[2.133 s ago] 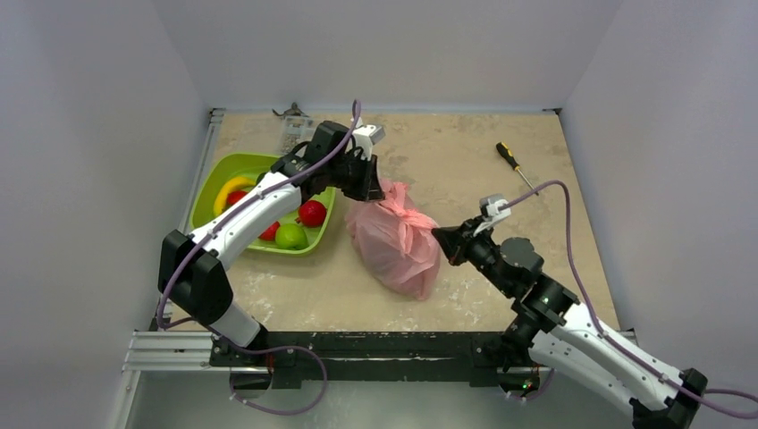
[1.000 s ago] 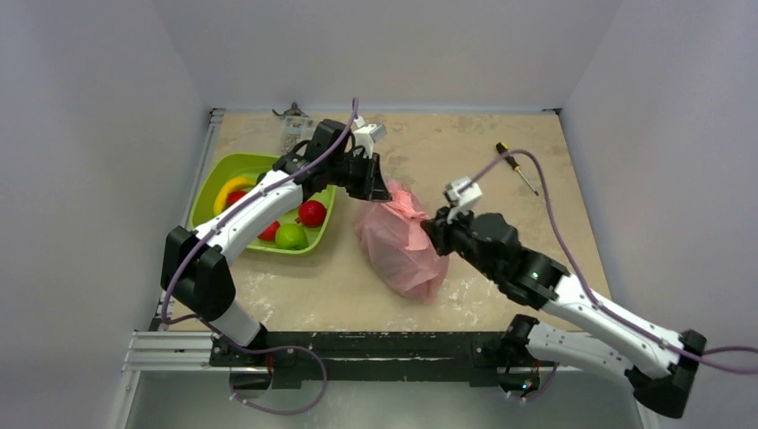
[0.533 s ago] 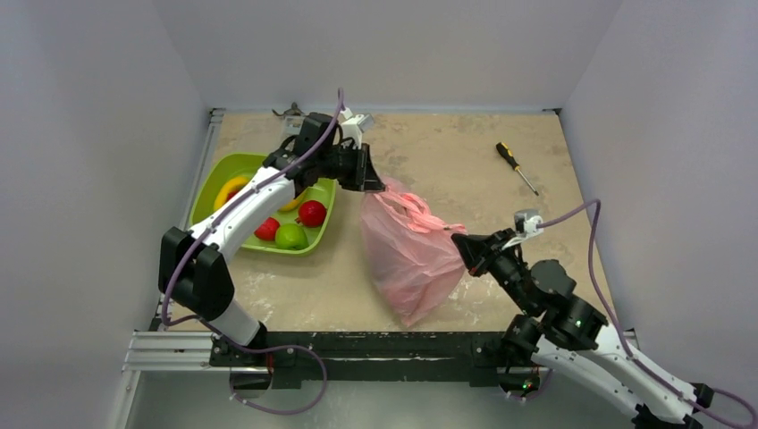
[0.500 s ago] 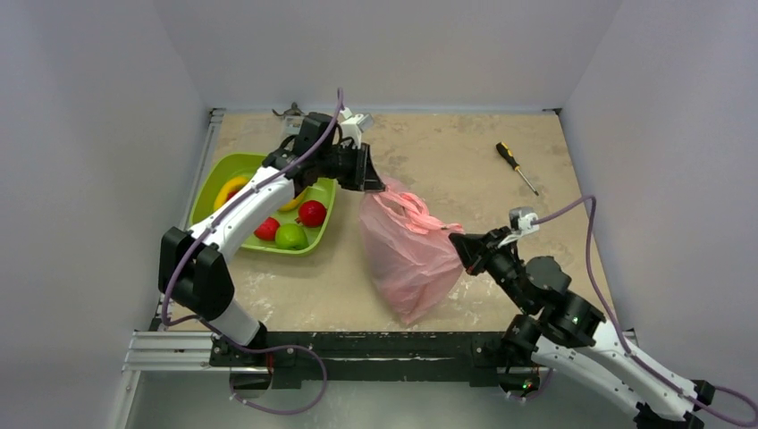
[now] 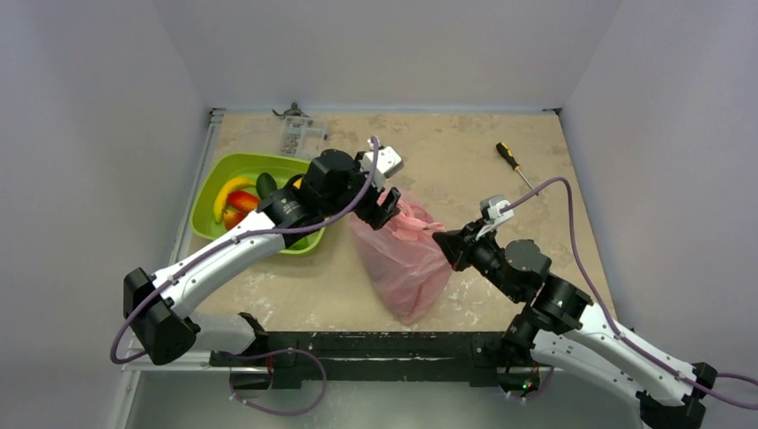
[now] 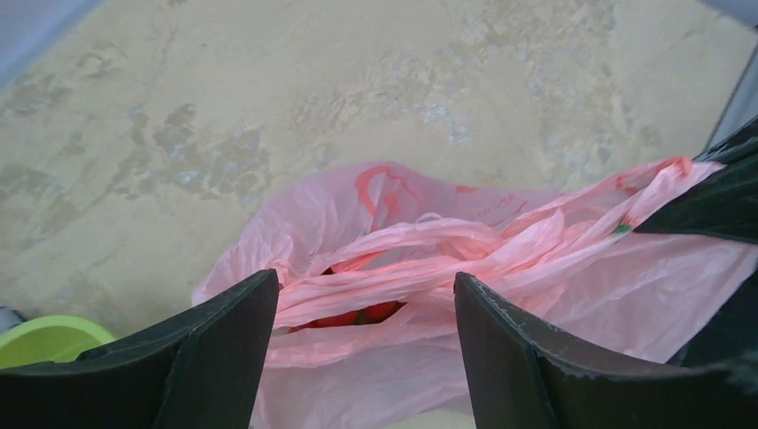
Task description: Take the fake fruits out of the plastic bag
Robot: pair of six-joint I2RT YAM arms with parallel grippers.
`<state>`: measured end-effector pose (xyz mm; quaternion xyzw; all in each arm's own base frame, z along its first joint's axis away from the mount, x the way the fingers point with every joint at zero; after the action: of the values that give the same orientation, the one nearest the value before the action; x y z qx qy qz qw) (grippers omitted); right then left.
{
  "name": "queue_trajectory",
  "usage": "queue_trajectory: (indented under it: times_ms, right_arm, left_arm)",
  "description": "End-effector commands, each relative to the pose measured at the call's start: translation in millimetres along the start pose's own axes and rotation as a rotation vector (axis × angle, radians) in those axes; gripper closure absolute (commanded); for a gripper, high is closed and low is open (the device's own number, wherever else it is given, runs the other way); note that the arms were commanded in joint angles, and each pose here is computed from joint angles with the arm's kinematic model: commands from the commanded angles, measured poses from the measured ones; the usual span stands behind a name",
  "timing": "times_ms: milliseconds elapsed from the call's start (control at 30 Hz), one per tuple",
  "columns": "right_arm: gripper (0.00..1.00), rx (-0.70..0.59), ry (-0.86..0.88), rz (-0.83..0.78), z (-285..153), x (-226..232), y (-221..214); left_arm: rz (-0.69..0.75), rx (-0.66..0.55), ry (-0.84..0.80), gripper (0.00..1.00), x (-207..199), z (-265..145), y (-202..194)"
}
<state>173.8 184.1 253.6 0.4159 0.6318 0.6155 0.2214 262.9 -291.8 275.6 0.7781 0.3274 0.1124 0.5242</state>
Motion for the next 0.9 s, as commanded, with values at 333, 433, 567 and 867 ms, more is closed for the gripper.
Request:
queue_trajectory:
  times_ms: [333,433,567,867]
  right_arm:
    - [1.0,-0.113,0.099,0.023,-12,17,35]
    - [1.0,-0.098,0.117,0.009,-7,21,32]
    - [1.0,-0.058,0.117,0.0,-4,22,25]
    - [1.0,-0.256,-0.101,0.269,-48,-30,27]
  left_arm:
    - [0.422,-0.086,0.251,0.34,32,10,1]
    - [0.405,-0.098,0.26,0.47,34,16,6]
    - [0.251,-0.12,0.31,0.91,52,7,21]
    - [-0.375,-0.272,0.065,1.0,90,-17,45]
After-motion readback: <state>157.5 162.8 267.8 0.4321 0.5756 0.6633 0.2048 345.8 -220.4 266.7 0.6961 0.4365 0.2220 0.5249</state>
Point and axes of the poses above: each gripper's point midway between its finger pads, its own z axis out along the fingers, its own x axis along the line the jaws close on, y = z × x, the point moved 2 cm from there along -z, back along the fingers, and after that the axes turned 7 degrees about -z, right-handed, at the moved point
